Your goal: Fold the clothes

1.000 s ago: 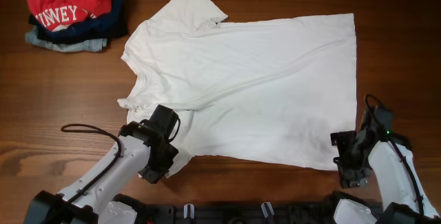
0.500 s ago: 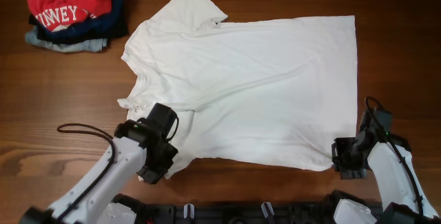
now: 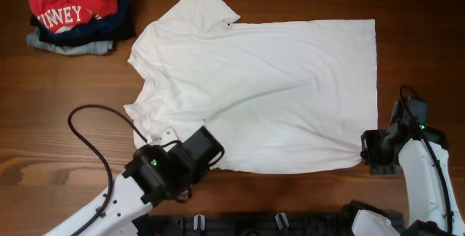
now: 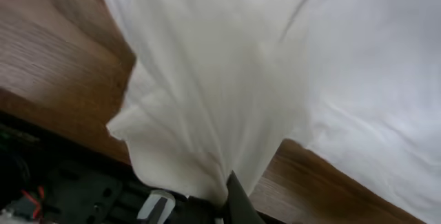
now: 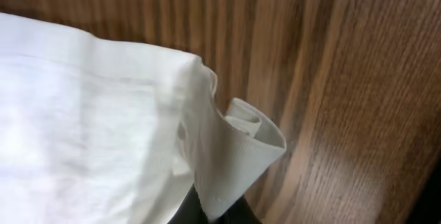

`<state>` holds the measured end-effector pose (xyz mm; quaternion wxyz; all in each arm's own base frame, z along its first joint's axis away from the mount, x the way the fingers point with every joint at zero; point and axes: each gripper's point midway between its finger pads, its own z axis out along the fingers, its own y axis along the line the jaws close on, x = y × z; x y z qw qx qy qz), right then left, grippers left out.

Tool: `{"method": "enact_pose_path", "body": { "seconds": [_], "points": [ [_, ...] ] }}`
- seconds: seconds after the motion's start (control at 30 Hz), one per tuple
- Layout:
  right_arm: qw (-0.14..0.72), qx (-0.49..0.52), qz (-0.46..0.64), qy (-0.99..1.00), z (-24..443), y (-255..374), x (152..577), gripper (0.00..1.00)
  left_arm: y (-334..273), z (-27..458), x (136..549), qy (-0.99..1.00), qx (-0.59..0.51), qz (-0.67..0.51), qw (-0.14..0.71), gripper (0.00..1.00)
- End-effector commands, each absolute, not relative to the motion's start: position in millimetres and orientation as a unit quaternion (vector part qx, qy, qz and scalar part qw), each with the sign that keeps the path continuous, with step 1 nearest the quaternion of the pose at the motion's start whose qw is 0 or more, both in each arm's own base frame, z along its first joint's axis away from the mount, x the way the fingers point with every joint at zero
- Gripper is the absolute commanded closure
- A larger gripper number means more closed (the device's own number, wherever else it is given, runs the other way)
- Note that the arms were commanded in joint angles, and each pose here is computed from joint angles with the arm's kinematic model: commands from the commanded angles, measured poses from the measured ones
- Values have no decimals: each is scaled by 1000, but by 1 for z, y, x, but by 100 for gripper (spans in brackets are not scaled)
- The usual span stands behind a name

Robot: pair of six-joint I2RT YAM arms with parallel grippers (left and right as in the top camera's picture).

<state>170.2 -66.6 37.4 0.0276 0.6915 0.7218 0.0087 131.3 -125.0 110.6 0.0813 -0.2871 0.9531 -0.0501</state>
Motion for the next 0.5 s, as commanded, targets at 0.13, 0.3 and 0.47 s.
{"method": "enact_pose_path", "body": {
  "seconds": [0.13,0.3,0.47],
  "points": [
    [78,698,15,711,56,-82,195,95,-125,148,154,944,-273,-53,177,96],
    [88,697,19,711,59,-84,200,96,-130,170,148,948,-242,-54,201,96],
    [105,699,-11,707,86,-97,201,96,-129,168,128,953,-242,-44,176,96]
  ]
}}
